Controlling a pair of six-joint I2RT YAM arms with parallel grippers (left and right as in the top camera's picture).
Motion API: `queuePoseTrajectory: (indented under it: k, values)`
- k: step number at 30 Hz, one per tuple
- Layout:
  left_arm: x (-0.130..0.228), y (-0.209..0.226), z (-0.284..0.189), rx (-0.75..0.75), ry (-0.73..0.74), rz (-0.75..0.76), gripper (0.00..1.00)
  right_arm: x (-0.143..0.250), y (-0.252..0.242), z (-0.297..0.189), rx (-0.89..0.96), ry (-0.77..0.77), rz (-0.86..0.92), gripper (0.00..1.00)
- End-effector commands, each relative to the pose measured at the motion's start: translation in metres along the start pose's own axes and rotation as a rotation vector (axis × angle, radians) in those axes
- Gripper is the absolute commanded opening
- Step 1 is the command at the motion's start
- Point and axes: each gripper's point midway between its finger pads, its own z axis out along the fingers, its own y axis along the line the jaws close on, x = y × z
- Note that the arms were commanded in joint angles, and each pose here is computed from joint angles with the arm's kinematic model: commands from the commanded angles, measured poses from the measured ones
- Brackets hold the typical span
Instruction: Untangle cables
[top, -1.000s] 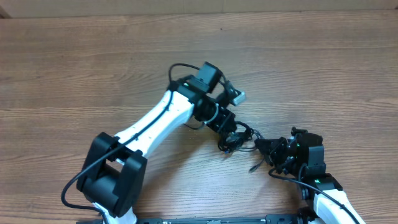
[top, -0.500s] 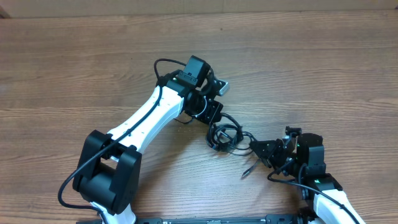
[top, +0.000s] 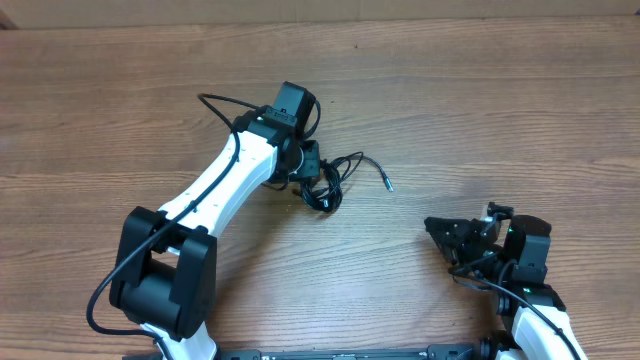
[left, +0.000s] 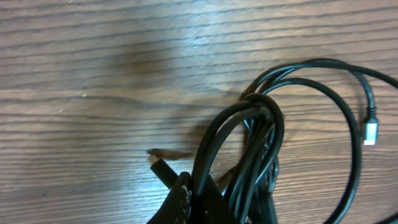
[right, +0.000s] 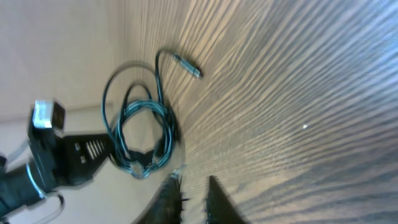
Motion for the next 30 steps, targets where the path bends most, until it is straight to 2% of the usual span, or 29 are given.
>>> queuePoseTrajectory:
  k: [1, 4, 7, 11, 14, 17, 21, 24, 26, 30]
  values:
    - [-0.005, -0.033, -0.017, 0.145, -0.022, 0.088, 0.04, 0.014, 0.003, 0.001, -0.036, 0.072, -0.007, 0.22]
    - [0.009, -0.066, -0.023, 0.314, 0.011, 0.282, 0.04, 0.025, 0.006, 0.003, -0.046, 0.116, -0.022, 0.38]
    - [0.020, -0.085, -0.029, 0.408, 0.028, 0.400, 0.04, 0.031, 0.008, 0.005, -0.049, 0.137, -0.038, 0.45]
    - [0.027, -0.094, -0.030, 0.432, 0.036, 0.443, 0.04, 0.038, 0.017, 0.008, -0.071, 0.161, -0.043, 0.55]
    - [0.029, -0.100, -0.030, 0.438, 0.033, 0.459, 0.04, 0.040, 0.029, 0.013, -0.092, 0.156, -0.034, 0.57]
    - [0.031, -0.106, -0.030, 0.446, 0.025, 0.475, 0.04, 0.042, 0.035, 0.018, -0.090, 0.132, 0.016, 0.68]
    - [0.035, -0.114, -0.030, 0.456, 0.025, 0.493, 0.04, 0.053, 0.044, 0.027, -0.083, 0.119, 0.045, 0.70]
    - [0.040, -0.119, -0.031, 0.465, 0.031, 0.505, 0.04, 0.054, 0.040, 0.035, -0.041, 0.051, 0.074, 0.70]
    - [0.045, -0.124, -0.032, 0.484, 0.042, 0.515, 0.04, 0.053, 0.038, 0.041, -0.019, -0.017, 0.092, 0.64]
    - [0.052, -0.131, -0.035, 0.518, 0.060, 0.526, 0.04, 0.043, 0.038, 0.048, -0.009, -0.152, 0.070, 0.59]
